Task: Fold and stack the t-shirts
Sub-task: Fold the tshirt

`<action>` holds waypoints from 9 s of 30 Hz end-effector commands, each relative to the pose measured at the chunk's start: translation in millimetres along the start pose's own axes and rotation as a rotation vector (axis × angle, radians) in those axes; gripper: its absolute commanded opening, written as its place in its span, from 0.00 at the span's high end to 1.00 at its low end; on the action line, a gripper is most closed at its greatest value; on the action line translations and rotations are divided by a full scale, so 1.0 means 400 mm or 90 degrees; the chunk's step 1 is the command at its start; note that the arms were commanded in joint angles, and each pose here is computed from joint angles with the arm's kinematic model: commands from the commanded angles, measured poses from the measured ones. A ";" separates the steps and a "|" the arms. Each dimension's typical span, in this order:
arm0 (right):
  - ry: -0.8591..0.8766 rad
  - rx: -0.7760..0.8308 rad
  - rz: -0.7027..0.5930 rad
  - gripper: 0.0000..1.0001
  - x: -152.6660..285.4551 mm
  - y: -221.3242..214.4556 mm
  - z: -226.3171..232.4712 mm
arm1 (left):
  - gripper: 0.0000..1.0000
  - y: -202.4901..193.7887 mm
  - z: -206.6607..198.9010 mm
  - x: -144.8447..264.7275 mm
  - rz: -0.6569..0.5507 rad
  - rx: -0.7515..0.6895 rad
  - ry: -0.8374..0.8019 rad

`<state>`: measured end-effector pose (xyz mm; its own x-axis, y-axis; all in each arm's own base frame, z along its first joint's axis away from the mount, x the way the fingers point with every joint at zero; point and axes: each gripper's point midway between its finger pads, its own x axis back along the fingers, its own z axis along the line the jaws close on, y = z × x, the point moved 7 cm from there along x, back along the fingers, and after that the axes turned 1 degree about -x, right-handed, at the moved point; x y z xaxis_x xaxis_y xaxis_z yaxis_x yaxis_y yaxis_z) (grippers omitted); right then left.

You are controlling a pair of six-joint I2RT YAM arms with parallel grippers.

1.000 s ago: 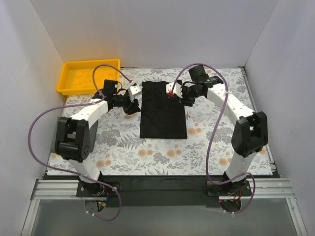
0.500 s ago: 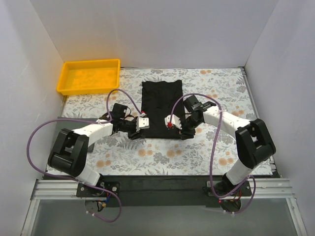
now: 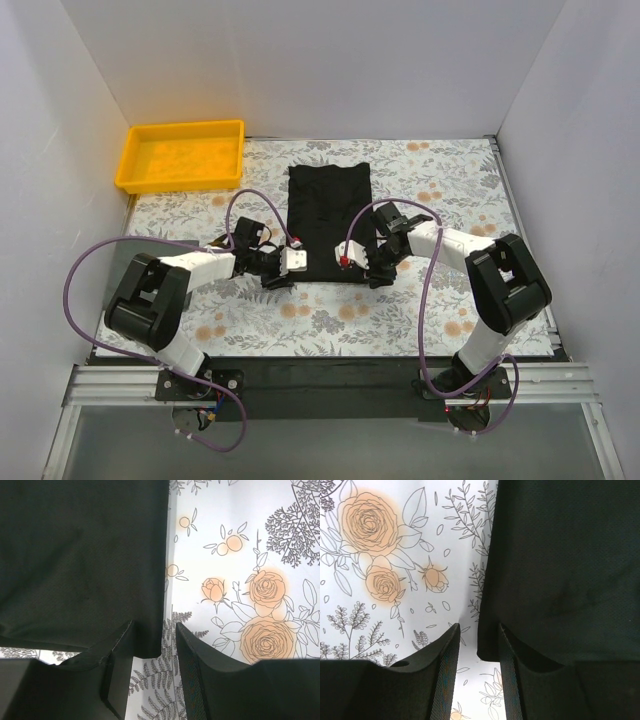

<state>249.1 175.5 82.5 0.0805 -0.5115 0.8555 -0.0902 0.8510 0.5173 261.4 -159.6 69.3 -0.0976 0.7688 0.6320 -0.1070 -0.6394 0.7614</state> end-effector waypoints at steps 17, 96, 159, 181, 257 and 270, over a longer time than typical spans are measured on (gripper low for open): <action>-0.051 0.029 0.030 0.59 0.014 -0.016 0.010 | 0.84 -0.028 -0.015 -0.012 0.037 -0.006 -0.021; -0.005 0.026 0.010 0.99 0.114 0.004 -0.450 | 1.00 0.037 0.488 0.034 -0.057 0.180 0.025; 0.391 -0.537 -0.160 0.85 -0.153 0.163 -0.102 | 0.95 0.231 -0.025 -0.136 -0.055 -0.005 -0.135; 0.446 -0.546 -0.119 0.87 -0.235 0.095 -0.029 | 1.00 0.272 0.013 -0.138 -0.083 -0.160 0.025; -0.044 -0.457 -0.014 0.90 0.101 -0.024 -0.380 | 0.95 -0.031 0.333 0.024 0.076 0.565 0.078; 0.138 -0.586 -0.341 0.02 0.313 0.170 -0.164 | 0.18 0.271 0.124 0.179 -0.174 0.808 -0.096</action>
<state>366.1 150.5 213.2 -0.0998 -0.7641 0.6374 0.6554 0.4315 0.6199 339.4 -151.7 180.1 -0.2317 0.8143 0.5322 0.7758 -0.1753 0.6061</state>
